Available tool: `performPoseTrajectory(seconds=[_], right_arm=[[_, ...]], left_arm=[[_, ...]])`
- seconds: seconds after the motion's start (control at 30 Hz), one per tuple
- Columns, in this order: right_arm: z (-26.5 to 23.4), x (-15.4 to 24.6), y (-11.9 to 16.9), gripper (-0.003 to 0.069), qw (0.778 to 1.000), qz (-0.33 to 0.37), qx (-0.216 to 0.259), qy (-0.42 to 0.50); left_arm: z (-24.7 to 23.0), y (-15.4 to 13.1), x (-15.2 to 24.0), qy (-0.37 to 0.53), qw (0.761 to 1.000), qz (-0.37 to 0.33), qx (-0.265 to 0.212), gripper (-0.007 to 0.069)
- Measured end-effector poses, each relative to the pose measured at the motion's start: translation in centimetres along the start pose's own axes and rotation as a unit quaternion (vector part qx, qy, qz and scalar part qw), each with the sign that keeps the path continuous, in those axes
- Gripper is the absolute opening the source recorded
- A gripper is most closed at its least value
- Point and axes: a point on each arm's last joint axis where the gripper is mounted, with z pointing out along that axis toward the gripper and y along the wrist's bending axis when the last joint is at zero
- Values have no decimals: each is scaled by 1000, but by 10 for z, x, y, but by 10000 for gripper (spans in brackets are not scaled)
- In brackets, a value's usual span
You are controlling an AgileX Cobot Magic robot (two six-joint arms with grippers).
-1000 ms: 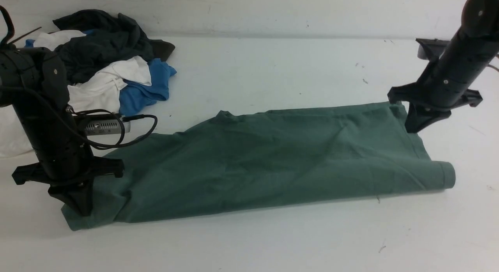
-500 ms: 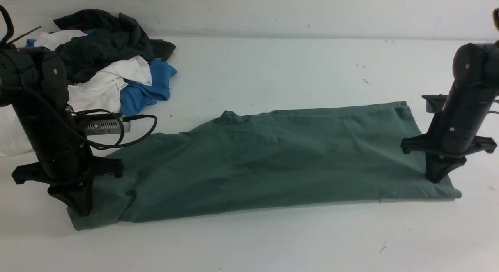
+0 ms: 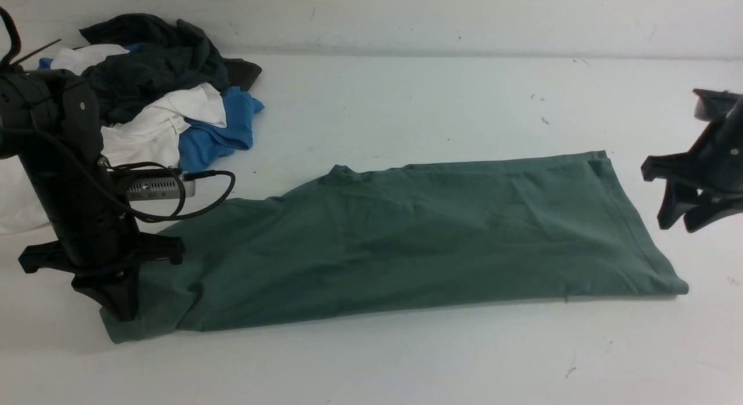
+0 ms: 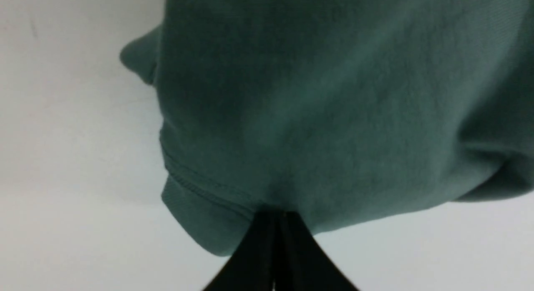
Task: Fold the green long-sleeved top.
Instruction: Use the right arm to clamp the right edge of the fabric
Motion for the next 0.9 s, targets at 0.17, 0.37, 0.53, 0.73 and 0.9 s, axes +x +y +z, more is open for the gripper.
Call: performPoseTrajectory(seconds=[0.17, 0.37, 0.53, 0.73, 0.9], right_arm=[[26, -6, 0, 478, 1000, 4, -16, 1], [57, -9, 0, 557, 999, -20, -33, 19], [57, -11, 8, 546, 998, -37, -48, 16], [60, -10, 27, 318, 997, -56, -52, 20], [54, -10, 18, 29, 997, -49, -16, 59]], left_arm=[[0, 0, 0, 0, 1000, 0, 0, -4], [0, 0, 0, 0, 1000, 0, 1, -4], [0, 0, 0, -1, 1000, 0, 1, -4], [0, 0, 0, -1, 1000, 0, 1, -4], [-21, -2, -2, -35, 999, 2, 4, -4]])
